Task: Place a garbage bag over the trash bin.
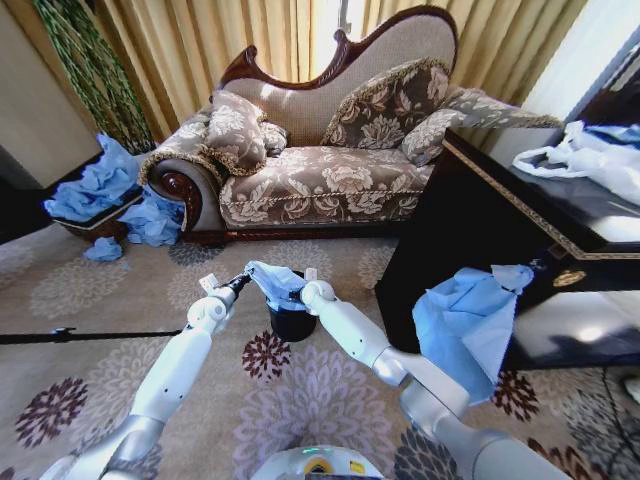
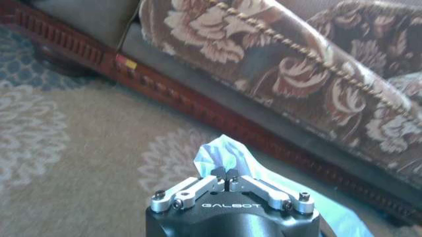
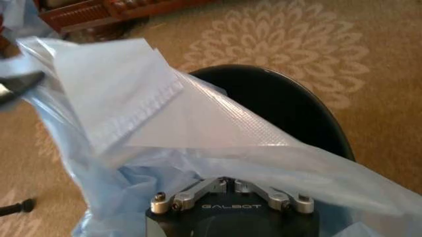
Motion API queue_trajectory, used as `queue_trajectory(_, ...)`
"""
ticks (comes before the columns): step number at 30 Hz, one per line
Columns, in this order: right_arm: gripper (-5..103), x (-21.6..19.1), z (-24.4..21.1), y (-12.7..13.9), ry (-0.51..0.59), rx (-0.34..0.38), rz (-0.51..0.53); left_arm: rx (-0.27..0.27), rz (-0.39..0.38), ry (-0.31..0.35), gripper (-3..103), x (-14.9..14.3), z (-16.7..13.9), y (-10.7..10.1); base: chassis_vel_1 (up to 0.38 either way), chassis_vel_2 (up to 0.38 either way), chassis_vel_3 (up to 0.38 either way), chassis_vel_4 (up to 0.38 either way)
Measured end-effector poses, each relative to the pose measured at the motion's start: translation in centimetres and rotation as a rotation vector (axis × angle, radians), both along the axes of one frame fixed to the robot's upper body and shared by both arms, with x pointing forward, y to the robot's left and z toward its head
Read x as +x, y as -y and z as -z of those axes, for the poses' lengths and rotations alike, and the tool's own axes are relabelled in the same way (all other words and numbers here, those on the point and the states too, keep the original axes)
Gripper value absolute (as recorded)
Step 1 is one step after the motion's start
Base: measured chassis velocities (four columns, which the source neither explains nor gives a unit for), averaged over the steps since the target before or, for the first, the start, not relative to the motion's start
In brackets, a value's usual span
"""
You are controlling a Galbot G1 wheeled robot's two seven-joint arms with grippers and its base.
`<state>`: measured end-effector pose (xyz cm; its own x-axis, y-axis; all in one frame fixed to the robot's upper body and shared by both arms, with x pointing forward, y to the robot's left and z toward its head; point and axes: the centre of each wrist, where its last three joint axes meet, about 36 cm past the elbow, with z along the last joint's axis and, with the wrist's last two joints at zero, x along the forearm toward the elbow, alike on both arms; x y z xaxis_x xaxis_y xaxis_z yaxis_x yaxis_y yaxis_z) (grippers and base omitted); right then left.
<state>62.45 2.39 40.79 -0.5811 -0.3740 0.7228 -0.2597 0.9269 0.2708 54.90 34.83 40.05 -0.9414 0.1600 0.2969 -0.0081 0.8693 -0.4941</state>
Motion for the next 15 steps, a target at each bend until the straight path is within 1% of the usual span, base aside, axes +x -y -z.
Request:
queue_trajectory(1, -3, 0.0, -0.1, -0.1, 0.002, 0.002, -0.006, 0.003, 0.0, -0.007, 0, 0.0, 0.1, -0.1, 0.0, 0.0, 0.0, 0.0)
queue_trajectory(3, 8, -0.9, -1.0, -0.9, 0.023, 0.032, -0.05, 0.008, -0.006, -0.018, 0, 0.0, 0.2, -0.3, 0.0, 0.0, 0.0, 0.0)
queue_trajectory(5, 8, -1.2, -1.5, -1.3, 0.031, 0.04, -0.063, 0.008, -0.007, -0.019, 0, 0.0, 0.2, -0.4, 0.0, 0.0, 0.0, 0.0)
queue_trajectory(8, 24, -3.5, -4.1, -3.5, 0.077, 0.077, -0.136, 0.01, -0.012, -0.022, 0, 0.2, 0.4, -0.7, 0.0, 0.0, 0.0, 0.0)
queue_trajectory(9, 24, -3.5, -4.1, -3.5, 0.077, 0.077, -0.136, 0.01, -0.012, -0.022, 0, 0.2, 0.4, -0.7, 0.0, 0.0, 0.0, 0.0)
queue_trajectory(11, 35, -5.0, -5.8, -4.7, 0.104, 0.099, -0.179, 0.009, -0.014, -0.023, 0, 0.3, 0.6, -0.7, 0.0, 0.0, 0.0, 0.0)
queue_trajectory(13, 35, -5.4, -6.3, -5.0, 0.112, 0.104, -0.189, 0.008, -0.013, -0.023, 0, 0.3, 0.6, -0.7, 0.0, 0.0, 0.0, 0.0)
queue_trajectory(14, 41, -6.0, -6.9, -5.4, 0.122, 0.109, -0.2, 0.007, -0.012, -0.023, 0, 0.4, 0.7, -0.7, 0.0, 0.0, 0.0, 0.0)
queue_trajectory(15, 51, -6.4, -7.4, -5.6, 0.134, 0.111, -0.208, 0.005, -0.01, -0.023, 0, 0.4, 0.8, -0.7, 0.0, 0.0, 0.0, 0.0)
